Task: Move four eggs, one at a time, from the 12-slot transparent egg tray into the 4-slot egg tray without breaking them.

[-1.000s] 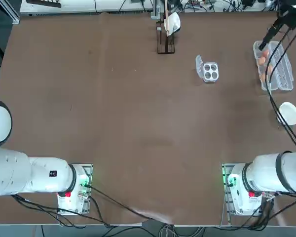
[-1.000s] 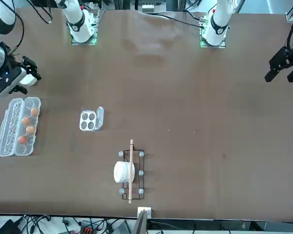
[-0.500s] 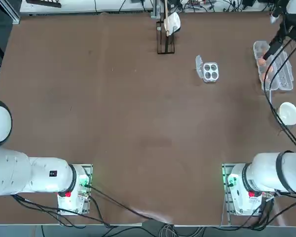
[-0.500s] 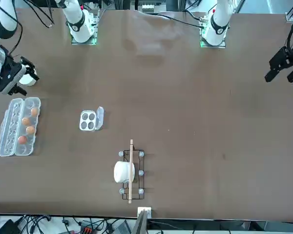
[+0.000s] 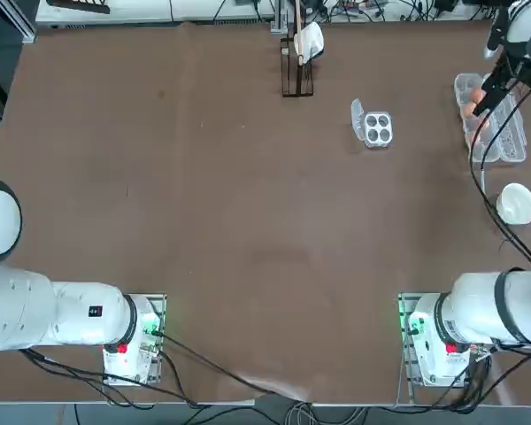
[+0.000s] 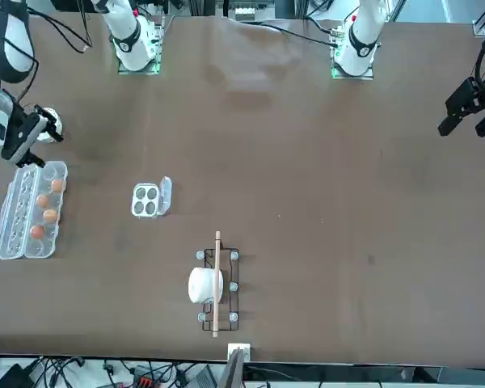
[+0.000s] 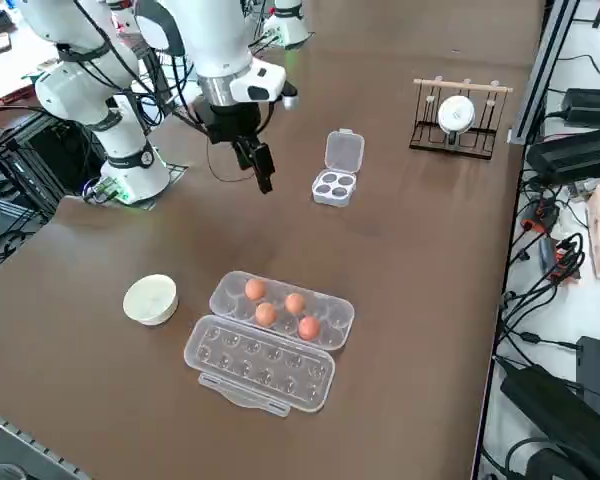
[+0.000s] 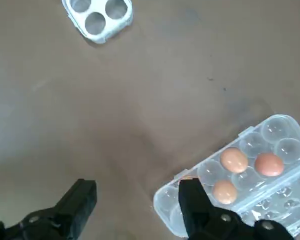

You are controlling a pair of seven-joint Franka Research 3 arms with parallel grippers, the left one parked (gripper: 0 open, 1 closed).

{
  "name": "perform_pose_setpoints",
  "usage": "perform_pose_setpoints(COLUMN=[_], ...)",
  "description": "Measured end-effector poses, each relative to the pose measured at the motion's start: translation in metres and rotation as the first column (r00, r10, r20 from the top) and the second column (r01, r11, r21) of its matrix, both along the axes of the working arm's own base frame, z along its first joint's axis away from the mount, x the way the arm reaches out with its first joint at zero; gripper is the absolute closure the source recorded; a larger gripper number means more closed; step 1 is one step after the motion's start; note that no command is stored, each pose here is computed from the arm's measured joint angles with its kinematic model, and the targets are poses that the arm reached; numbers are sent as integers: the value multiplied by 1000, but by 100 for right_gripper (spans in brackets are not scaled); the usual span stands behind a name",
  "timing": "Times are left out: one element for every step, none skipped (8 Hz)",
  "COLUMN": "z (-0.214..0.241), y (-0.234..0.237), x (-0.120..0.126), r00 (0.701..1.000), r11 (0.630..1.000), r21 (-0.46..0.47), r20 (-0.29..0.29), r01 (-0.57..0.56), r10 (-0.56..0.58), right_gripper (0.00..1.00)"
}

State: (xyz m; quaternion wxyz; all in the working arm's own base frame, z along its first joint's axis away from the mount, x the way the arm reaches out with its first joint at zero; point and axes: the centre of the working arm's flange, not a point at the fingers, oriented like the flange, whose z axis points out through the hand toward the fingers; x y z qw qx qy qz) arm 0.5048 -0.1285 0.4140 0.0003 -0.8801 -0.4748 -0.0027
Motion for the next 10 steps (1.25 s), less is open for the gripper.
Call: perform_pose_setpoints(z=[-7, -12, -15, -20, -27, -37, -48, -61, -73, -85], y=[-1, -2, -3, -5, -10, -16, -24, -36, -46, -56], x=[-1, -3, -4, -4, -2, -1, 2, 4, 6, 8], r00=[1000, 999, 997, 995, 994, 993, 991, 987, 983, 977], r11=[1000, 997, 993, 989, 988, 985, 983, 979, 974, 968], r21=[-23, -57, -93, -111, -117, -120, -124, -130, -136, -141], r20=[3, -5, -17, -22, -21, -22, -18, -7, 4, 11], r01=[-14, -44, -77, -95, -105, -121, -135, -157, -183, -208], r10=[14, 44, 75, 93, 104, 119, 134, 158, 185, 211], right_gripper=[0, 0, 0, 0, 0, 0, 0, 0, 0, 0])
